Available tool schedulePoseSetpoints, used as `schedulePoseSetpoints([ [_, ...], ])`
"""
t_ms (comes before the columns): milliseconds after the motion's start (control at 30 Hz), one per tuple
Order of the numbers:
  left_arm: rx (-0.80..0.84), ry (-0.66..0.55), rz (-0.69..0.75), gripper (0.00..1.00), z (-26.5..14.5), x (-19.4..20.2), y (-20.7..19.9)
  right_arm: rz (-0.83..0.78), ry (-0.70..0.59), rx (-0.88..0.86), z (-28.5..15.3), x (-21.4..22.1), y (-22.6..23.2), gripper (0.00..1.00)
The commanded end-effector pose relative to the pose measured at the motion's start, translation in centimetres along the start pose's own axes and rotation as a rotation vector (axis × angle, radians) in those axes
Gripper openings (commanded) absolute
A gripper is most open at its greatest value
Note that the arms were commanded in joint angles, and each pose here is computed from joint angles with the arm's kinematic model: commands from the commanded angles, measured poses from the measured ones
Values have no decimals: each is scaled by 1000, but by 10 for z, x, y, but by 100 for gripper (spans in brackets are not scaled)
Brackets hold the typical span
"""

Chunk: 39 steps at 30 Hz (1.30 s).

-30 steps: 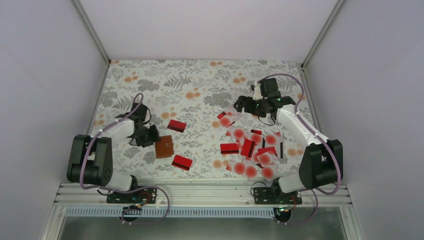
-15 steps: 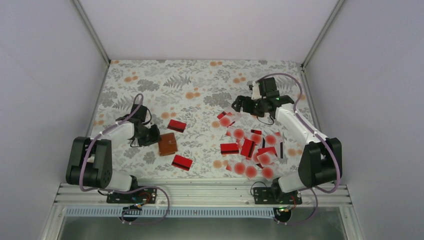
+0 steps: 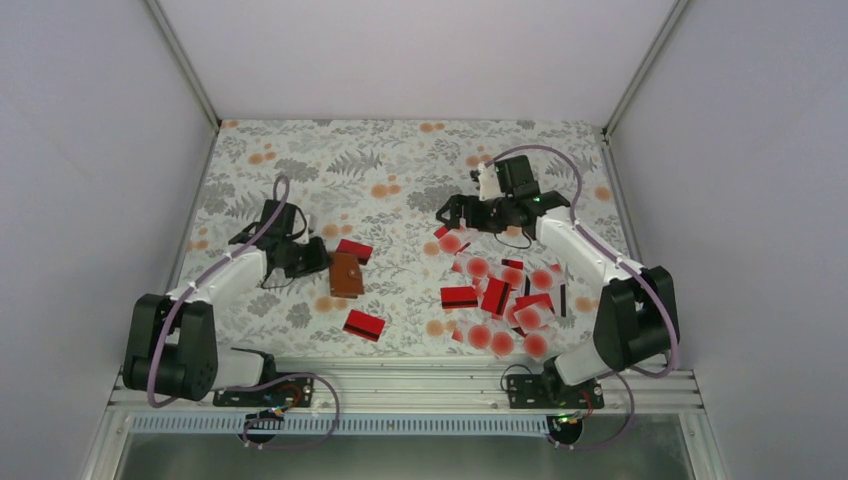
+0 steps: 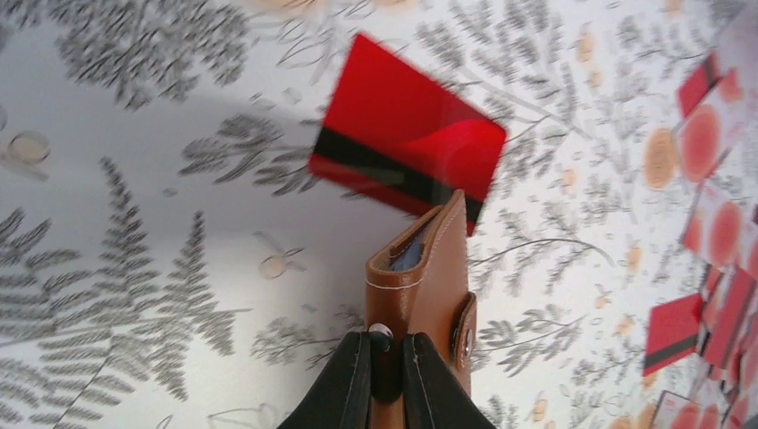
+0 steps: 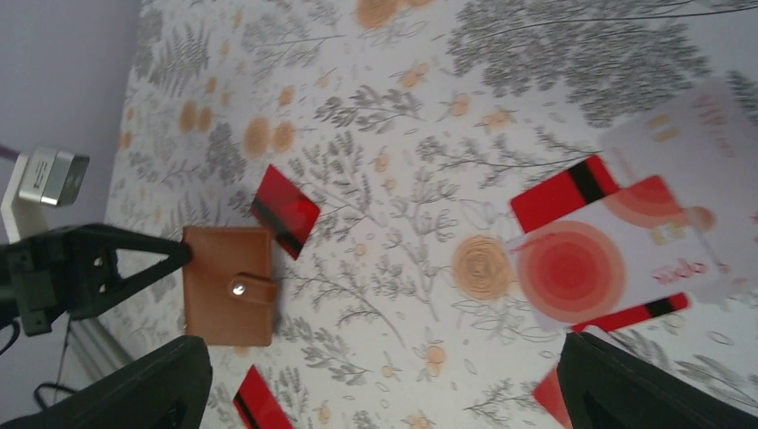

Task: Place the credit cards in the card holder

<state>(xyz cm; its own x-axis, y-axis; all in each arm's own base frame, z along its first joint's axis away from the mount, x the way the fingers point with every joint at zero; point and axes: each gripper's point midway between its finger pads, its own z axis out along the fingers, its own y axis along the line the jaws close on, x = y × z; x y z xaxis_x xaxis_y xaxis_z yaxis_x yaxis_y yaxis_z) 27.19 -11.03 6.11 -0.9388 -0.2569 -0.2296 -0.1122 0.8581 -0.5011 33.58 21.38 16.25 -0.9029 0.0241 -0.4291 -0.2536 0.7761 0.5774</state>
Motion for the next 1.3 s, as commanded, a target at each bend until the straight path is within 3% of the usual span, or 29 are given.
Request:
schedulePoseSetpoints([
  [0, 127, -94, 125, 4, -18, -27, -43, -54, 15, -131, 6, -3, 35, 98],
  [600, 477, -181, 359, 2, -76, -57, -149, -100, 252, -474, 37, 24, 101, 99],
  [967, 808, -164, 527, 2, -139, -47, -215, -187, 318, -804, 3, 7, 160, 99],
  [1033, 843, -159, 545, 2, -149, -46, -223, -210, 319, -854, -9, 4, 171, 92],
  [1267, 926, -153, 599, 3, -178, -48, -245, -285, 288, -958, -48, -12, 203, 28],
])
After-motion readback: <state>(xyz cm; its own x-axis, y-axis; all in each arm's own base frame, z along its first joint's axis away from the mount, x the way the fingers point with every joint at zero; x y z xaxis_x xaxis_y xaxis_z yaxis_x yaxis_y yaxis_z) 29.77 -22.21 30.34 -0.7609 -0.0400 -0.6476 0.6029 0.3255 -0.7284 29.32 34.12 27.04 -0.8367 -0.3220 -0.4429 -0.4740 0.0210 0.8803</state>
